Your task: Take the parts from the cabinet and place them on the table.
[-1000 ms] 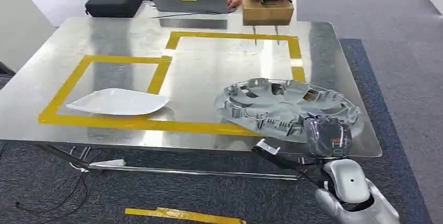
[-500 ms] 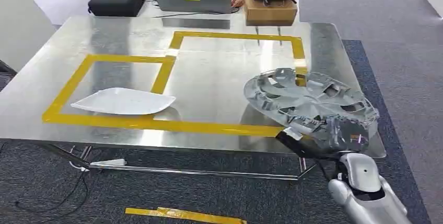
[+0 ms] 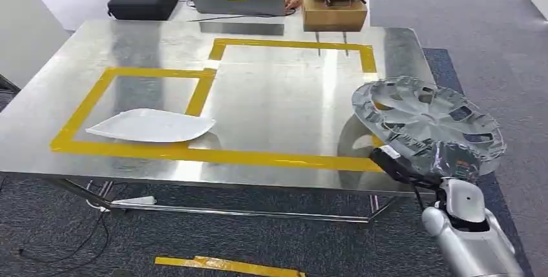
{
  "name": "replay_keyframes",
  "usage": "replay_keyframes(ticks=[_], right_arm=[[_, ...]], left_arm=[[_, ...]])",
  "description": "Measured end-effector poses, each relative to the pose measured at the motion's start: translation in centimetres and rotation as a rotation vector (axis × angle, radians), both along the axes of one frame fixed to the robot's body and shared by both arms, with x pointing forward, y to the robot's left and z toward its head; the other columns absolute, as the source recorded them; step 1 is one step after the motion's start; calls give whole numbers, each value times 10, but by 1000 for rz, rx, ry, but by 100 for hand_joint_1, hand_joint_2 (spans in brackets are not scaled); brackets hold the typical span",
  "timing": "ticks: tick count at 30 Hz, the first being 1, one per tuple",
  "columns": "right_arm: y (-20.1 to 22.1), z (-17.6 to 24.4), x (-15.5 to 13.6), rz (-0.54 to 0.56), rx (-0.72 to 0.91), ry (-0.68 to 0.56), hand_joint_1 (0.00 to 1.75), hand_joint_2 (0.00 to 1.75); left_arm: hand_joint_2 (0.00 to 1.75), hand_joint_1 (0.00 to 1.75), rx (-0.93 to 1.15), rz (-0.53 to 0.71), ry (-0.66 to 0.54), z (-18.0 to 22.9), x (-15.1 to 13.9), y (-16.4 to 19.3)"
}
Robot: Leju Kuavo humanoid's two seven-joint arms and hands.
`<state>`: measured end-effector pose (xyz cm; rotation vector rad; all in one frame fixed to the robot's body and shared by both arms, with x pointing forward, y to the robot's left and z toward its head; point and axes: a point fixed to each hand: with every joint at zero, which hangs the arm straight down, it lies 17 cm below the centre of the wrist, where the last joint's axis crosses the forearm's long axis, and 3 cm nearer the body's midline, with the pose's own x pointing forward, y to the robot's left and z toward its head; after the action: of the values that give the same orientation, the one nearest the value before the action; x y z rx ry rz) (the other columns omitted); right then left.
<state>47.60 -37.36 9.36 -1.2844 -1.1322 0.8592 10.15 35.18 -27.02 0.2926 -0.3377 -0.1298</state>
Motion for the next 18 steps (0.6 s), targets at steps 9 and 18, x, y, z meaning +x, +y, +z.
replay_keyframes(ticks=[9,18], right_arm=[[-5,-9,1,-20,-19,40,175,175],[-26,-23,17,-60,-60,84,175,175]], left_arm=[[175,0,5,16,9,0,-2,3],[175,0,41,87,26,0,-10,19]])
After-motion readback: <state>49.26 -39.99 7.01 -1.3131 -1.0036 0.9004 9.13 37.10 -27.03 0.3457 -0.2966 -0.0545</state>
